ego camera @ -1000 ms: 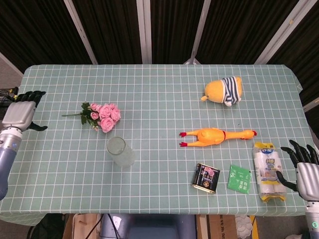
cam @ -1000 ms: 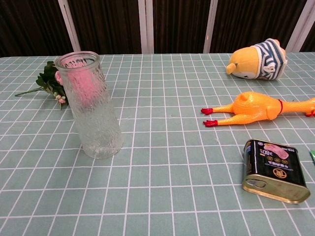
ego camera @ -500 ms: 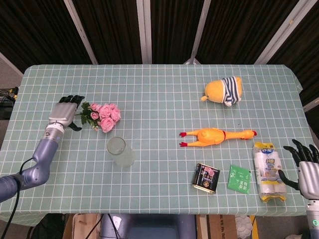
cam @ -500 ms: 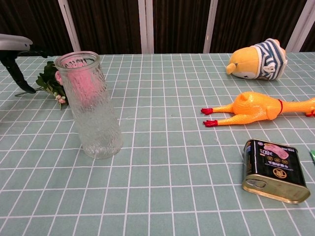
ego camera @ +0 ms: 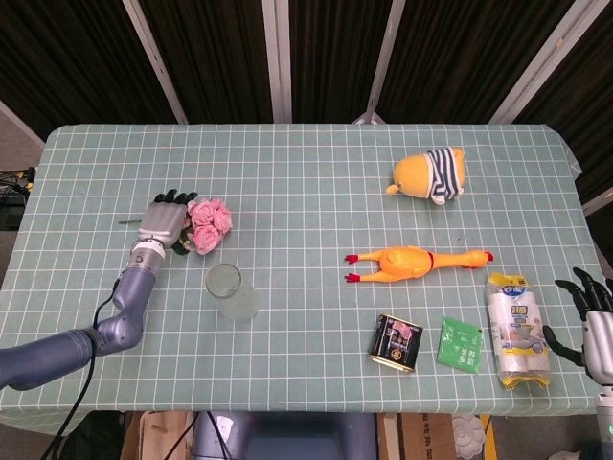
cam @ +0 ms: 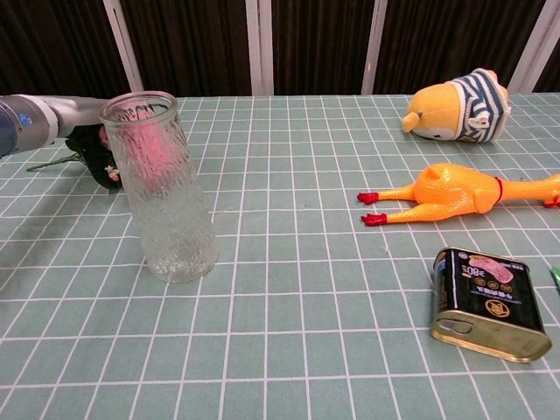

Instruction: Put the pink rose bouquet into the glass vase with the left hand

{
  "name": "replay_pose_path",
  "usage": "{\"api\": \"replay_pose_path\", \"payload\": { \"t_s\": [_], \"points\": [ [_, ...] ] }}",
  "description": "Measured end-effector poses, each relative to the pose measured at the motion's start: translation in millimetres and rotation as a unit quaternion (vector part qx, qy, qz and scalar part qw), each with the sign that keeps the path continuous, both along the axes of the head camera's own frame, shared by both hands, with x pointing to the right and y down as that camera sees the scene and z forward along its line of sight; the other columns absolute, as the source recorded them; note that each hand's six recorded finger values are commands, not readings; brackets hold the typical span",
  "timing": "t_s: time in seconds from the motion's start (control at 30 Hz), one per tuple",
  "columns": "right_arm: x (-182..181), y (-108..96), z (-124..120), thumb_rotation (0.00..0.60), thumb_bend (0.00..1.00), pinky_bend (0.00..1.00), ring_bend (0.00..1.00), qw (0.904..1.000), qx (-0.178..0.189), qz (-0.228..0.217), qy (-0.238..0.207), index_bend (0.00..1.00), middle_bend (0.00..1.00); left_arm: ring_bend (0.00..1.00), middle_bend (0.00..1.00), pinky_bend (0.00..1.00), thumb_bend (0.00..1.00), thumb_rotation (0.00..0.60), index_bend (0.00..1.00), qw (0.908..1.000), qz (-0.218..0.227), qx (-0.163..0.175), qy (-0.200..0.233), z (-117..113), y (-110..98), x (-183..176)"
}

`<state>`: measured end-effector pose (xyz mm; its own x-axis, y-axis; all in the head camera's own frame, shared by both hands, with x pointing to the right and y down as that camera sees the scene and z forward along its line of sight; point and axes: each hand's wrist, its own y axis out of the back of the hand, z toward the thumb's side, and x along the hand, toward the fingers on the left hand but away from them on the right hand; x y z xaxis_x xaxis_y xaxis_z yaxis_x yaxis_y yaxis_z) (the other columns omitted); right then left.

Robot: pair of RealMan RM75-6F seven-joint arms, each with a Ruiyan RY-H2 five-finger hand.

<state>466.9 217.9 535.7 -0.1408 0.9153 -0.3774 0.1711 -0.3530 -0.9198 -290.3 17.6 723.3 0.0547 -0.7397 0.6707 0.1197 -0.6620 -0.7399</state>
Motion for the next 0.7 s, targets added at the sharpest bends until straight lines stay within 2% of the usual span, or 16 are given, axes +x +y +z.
{"api": "replay_pose_path", "payload": {
  "t_s": [0.2, 0.43, 0.7],
  "points": [
    [0.1, -0.2, 0.7, 0.6, 0.32, 0.04, 0.13, 1.0, -0.001, 0.0, -0.006, 0.23, 0.11, 0.15, 0.31, 0.27, 0.28, 0.6, 0.13, 0.9997, 0.016, 0.014, -0.01, 2.0, -0.5, 11.6],
    [2.1, -0.7, 0.2, 0.6, 0.32, 0.04, 0.13, 0.9999, 0.0, 0.004, -0.014, 0.23, 0.11, 0.19, 0.37, 0.31, 0.34, 0.6, 0.2, 0.9989, 0.025, 0.019, -0.035, 7.1, 1.7, 12.3],
    [4.4, -1.4, -0.7, 0.6, 0.32, 0.04, 0.13, 0.9997, 0.004, 0.01, -0.021, 0.23, 0.11, 0.29, 0.49, 0.41, 0.47, 0.6, 0.32, 0.9985, 0.022, 0.042, -0.029, 5.7, -1.7, 16.7]
  ]
}}
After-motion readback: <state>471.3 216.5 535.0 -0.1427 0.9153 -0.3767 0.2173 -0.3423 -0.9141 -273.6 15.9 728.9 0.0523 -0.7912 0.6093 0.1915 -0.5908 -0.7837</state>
